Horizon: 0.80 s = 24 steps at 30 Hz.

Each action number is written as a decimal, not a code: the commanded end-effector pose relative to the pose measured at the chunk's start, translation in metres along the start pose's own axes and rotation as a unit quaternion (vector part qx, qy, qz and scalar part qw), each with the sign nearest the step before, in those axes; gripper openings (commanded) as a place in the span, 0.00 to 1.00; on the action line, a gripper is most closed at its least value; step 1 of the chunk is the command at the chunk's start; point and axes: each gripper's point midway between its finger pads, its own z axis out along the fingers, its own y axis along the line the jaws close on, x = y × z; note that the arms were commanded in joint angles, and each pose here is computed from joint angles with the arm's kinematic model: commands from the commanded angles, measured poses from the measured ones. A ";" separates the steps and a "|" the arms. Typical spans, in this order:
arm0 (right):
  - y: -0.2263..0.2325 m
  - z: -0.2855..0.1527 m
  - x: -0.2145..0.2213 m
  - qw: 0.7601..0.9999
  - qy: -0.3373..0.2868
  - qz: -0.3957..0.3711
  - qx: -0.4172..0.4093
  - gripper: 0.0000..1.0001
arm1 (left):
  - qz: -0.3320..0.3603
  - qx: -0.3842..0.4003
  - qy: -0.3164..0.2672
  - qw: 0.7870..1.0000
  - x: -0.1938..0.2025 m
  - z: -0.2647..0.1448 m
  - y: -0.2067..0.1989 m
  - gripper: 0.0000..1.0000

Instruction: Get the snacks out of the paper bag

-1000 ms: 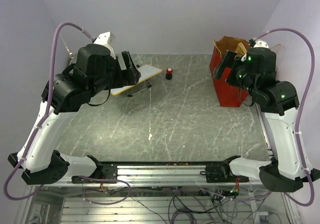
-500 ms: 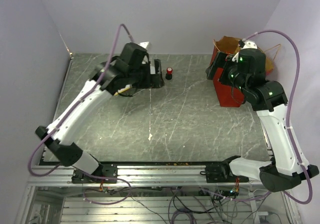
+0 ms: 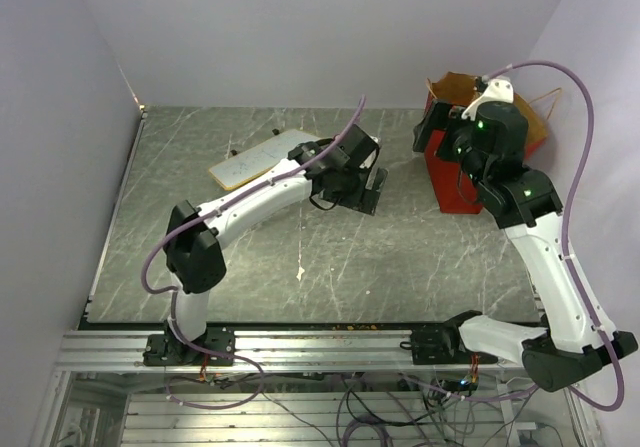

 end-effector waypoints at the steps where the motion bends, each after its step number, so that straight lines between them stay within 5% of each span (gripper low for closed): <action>1: -0.018 -0.002 -0.028 0.998 -0.043 -0.016 0.053 1.00 | 0.017 -0.005 -0.059 0.998 -0.035 -0.002 0.000 0.95; 11: -0.059 0.056 -0.023 0.987 0.033 -0.042 0.154 1.00 | -0.049 0.016 -0.116 0.992 -0.058 -0.050 0.036 0.95; 24: -0.066 0.144 -0.018 0.982 0.088 -0.117 0.118 0.92 | -0.072 0.075 -0.159 0.982 -0.038 -0.153 0.043 0.95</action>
